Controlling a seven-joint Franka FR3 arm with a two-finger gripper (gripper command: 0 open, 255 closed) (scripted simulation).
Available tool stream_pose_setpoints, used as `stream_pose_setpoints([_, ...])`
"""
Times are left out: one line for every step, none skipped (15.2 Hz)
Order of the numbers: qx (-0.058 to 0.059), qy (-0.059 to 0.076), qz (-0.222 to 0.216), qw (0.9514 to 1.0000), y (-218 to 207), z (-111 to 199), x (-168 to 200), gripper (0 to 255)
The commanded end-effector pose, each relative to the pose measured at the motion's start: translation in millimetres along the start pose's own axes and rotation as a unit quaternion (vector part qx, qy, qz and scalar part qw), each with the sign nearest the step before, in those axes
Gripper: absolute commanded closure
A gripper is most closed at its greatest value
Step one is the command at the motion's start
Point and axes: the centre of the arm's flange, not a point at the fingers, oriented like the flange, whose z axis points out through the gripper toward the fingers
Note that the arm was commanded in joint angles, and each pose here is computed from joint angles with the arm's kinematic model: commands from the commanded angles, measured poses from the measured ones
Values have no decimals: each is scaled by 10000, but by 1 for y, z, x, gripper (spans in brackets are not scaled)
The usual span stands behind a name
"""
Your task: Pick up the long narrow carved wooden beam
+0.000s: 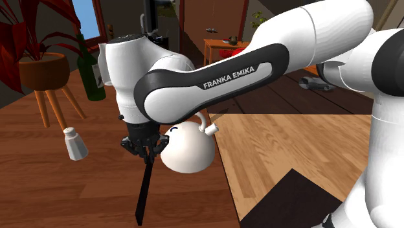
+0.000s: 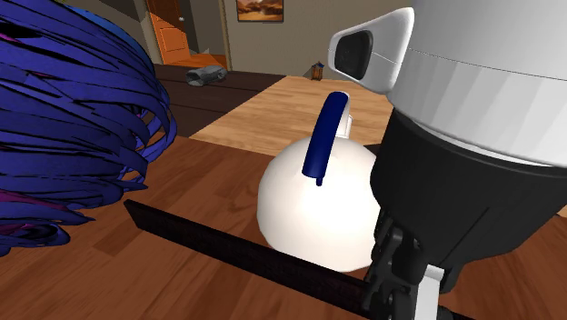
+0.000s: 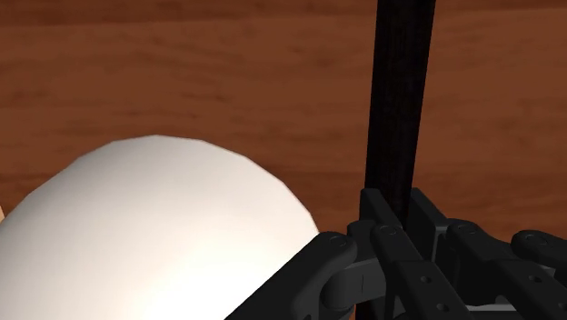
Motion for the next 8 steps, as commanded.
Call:
stream_pose_setpoints([-1, 0, 1, 10000, 1, -1, 0, 255])
stream_pose_setpoints([-1, 0, 1, 10000, 1, -6, 0, 255])
stream_pose_setpoints([-1, 0, 1, 10000, 1, -11, 0, 255])
stream_pose_setpoints([-1, 0, 1, 10000, 1, -16, 0, 255])
stream_pose_setpoints([-1, 0, 1, 10000, 1, -22, 1, 255])
stream_pose_setpoints([-1, 0, 1, 10000, 2, -27, 1, 255])
stream_pose_setpoints([-1, 0, 1, 10000, 2, -32, 1, 255])
stream_pose_setpoints([-1, 0, 1, 10000, 2, -37, 2, 255])
